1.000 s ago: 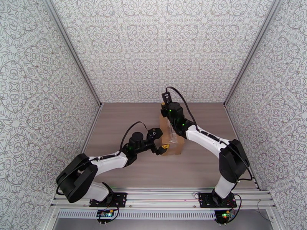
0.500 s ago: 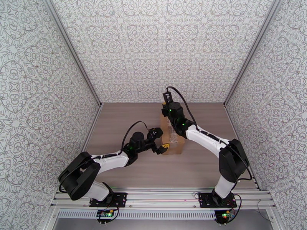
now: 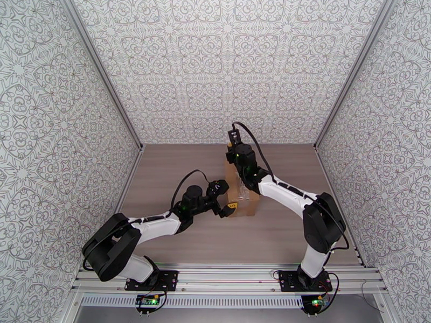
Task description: Unpack the express box
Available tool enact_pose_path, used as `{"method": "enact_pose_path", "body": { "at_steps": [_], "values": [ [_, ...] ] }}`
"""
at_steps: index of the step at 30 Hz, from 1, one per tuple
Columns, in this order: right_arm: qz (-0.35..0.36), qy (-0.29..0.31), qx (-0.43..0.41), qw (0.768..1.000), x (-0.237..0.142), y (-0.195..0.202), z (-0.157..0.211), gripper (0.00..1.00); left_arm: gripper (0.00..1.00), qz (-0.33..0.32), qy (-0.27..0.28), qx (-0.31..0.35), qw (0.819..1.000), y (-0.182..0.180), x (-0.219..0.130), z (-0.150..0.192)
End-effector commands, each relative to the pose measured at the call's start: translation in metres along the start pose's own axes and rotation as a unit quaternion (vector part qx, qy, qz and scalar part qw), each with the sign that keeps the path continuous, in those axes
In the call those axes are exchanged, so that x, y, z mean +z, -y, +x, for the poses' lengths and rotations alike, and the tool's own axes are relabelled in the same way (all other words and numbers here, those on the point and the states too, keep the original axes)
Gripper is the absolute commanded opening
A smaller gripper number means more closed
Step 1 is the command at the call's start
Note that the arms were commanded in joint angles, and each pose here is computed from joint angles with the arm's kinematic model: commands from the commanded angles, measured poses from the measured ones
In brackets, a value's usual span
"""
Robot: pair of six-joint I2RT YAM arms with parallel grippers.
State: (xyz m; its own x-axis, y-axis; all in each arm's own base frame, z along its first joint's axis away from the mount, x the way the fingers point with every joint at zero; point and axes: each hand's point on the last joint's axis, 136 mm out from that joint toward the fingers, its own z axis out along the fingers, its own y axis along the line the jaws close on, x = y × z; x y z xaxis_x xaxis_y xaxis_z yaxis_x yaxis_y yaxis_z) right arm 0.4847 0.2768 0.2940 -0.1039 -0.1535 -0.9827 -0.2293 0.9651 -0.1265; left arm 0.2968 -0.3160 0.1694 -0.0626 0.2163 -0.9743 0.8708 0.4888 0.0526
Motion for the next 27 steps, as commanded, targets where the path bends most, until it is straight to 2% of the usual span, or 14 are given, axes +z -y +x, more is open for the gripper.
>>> {"method": "enact_pose_path", "body": {
  "at_steps": [1, 17, 27],
  "values": [
    [0.009, 0.029, 0.002, 1.0, -0.007, 0.01, -0.02, 0.0, 0.99, -0.011, -0.014, -0.005, 1.0, -0.004, -0.005, 0.006],
    [0.015, 0.016, -0.012, 1.0, -0.004, 0.011, -0.003, 0.0, 0.99, -0.014, -0.027, -0.008, 0.999, -0.004, -0.006, 0.014],
    [0.008, -0.008, 0.004, 1.0, -0.018, 0.011, 0.01, 0.0, 0.99, -0.055, -0.019, -0.018, 0.998, -0.018, -0.005, 0.012]
  ]
}}
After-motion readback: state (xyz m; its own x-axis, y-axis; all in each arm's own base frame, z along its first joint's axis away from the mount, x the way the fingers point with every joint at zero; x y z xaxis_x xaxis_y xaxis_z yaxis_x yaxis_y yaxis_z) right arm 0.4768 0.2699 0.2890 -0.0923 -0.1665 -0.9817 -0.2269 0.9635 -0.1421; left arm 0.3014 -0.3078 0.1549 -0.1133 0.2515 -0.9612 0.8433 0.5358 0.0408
